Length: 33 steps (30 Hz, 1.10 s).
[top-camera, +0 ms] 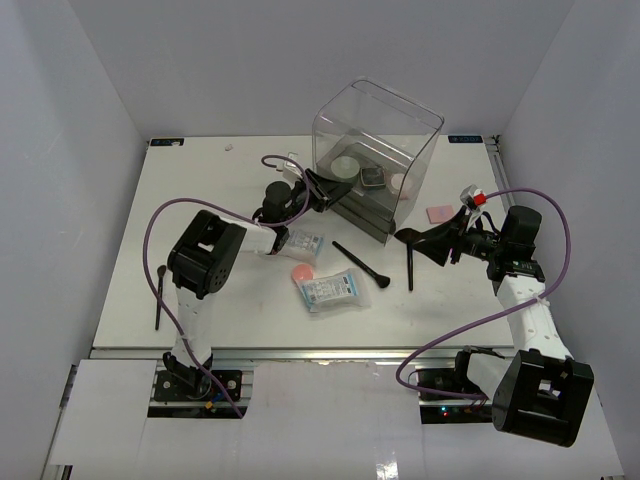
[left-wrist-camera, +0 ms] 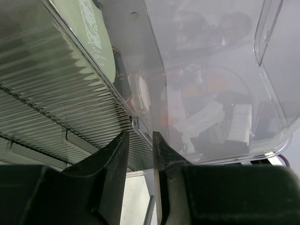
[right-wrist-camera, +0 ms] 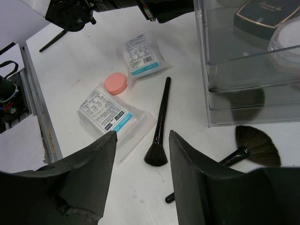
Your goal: Organize the makeup
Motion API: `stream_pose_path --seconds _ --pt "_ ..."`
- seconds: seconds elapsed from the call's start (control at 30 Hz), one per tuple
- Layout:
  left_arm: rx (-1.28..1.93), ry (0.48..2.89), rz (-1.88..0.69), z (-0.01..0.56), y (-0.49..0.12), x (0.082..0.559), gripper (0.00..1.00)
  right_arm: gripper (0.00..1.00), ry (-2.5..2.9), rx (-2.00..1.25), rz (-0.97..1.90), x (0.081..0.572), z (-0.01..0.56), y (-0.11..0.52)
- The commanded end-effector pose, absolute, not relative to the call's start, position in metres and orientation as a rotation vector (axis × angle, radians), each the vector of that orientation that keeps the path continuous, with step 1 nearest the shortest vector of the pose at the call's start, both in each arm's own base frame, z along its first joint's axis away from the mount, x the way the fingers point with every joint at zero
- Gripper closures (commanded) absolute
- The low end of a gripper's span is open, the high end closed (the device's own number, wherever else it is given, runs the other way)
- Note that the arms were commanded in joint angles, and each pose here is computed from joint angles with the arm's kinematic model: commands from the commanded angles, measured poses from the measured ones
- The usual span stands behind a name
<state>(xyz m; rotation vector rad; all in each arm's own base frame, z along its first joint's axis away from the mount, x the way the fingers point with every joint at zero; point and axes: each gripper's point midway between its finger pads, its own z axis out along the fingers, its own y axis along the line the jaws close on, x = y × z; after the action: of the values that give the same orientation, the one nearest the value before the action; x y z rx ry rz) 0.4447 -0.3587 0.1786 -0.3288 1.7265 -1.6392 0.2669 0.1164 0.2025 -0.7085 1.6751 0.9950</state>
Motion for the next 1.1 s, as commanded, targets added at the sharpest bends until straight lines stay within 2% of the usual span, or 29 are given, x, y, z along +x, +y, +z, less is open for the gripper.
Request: stream_pose_path --seconds 0.0,0.3,0.43,0.67,1.07 --pt "-0.310 1.666 -1.653 0.201 -0.361 0.450 0.66 0.45 1.646 -0.737 0.979 0.264 0.208 0.118" --pt "-0.264 1.614 -1.718 0.220 -0.360 0.437 0.89 0.45 1.646 -0.733 0.982 0.263 0.209 0.119" --pt "-0.241 1.585 -1.731 0.233 -0.354 0.423 0.95 0.43 1.654 -0.717 0.995 0.263 0.210 0.119" --pt "-0.196 1.544 -1.763 0.255 -0.345 0.404 0.98 0.33 1.674 -0.681 0.988 0.270 0.219 0.123" --pt "-0.148 1.497 -1.806 0.281 -0.335 0.381 0.99 0.27 1.731 -0.559 1.001 0.291 0.257 0.145"
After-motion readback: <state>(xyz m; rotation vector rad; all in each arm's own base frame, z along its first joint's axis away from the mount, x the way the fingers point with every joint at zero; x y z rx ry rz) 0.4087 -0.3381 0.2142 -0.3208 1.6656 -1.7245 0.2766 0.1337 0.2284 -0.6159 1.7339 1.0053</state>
